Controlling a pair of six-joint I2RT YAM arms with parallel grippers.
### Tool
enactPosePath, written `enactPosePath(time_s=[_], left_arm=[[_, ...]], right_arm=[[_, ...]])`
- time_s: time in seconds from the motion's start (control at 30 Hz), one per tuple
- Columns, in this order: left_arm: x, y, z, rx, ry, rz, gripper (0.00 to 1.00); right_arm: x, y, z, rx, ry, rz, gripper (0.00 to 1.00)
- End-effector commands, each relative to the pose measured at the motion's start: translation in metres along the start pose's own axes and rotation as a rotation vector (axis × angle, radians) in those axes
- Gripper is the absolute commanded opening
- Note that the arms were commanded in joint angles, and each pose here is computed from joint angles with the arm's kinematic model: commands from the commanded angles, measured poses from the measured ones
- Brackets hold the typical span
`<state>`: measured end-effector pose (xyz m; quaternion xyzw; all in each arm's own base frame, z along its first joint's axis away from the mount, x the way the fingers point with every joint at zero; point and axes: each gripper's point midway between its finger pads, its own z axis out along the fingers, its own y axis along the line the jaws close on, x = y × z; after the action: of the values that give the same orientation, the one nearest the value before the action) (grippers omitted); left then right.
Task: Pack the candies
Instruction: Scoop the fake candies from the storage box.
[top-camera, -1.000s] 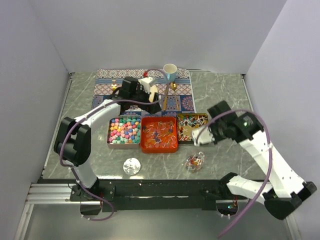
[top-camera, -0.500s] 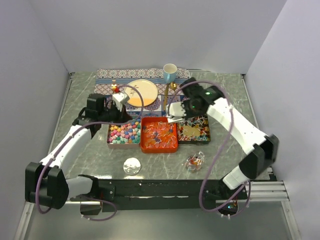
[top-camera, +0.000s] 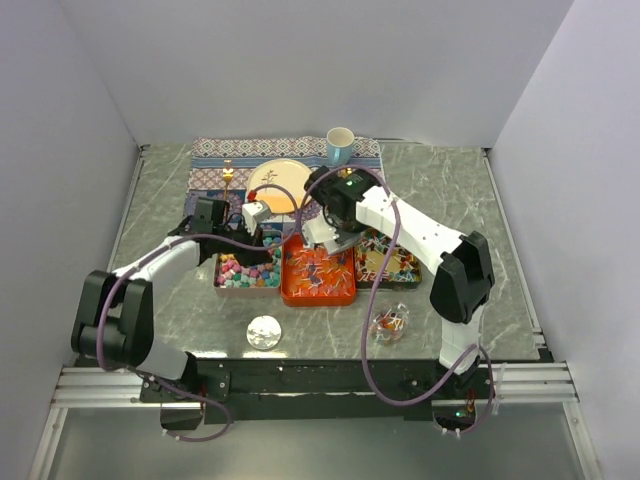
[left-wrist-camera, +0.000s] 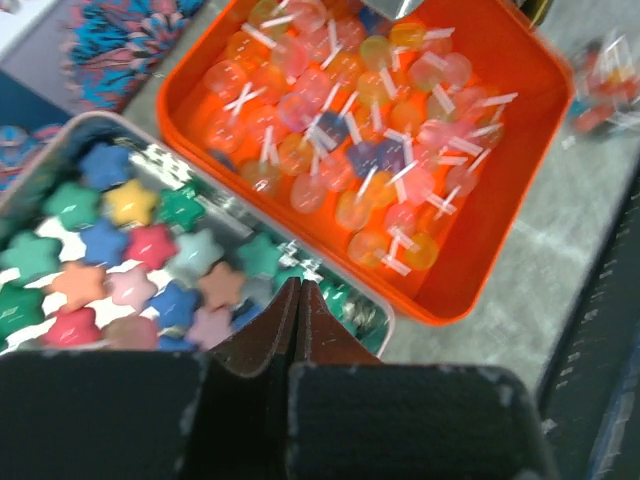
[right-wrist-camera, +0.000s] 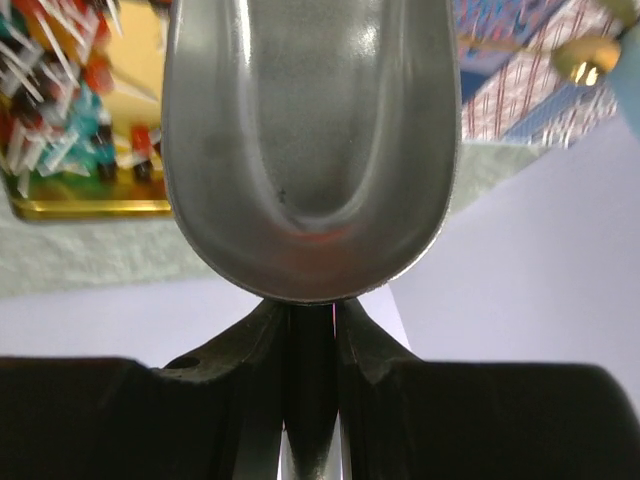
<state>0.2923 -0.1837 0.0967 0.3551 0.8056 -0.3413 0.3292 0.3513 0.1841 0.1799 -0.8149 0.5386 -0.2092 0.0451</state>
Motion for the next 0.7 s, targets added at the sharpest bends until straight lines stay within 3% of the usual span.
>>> enactPosePath(time_s=[0.0,0.17,0.67], left_arm=[[-0.009,-0.012,0.012,0.116,-0.075,-0.144,0.01],[0.0,-0.007,0.019,0.09,-0.088,-0.213,0.01],[0.001,0.006,0.032,0.134,-0.081,-0.45,0.01]], right_arm=[[0.029,-0.003,-0.018,0.066,0.185,-0.074,0.0],[0.037,0.008,-0.007,0.054,0.274,-0.115,0.0],[0.023,-0.019,0.007,0.083,0.518,-0.159,0.0]])
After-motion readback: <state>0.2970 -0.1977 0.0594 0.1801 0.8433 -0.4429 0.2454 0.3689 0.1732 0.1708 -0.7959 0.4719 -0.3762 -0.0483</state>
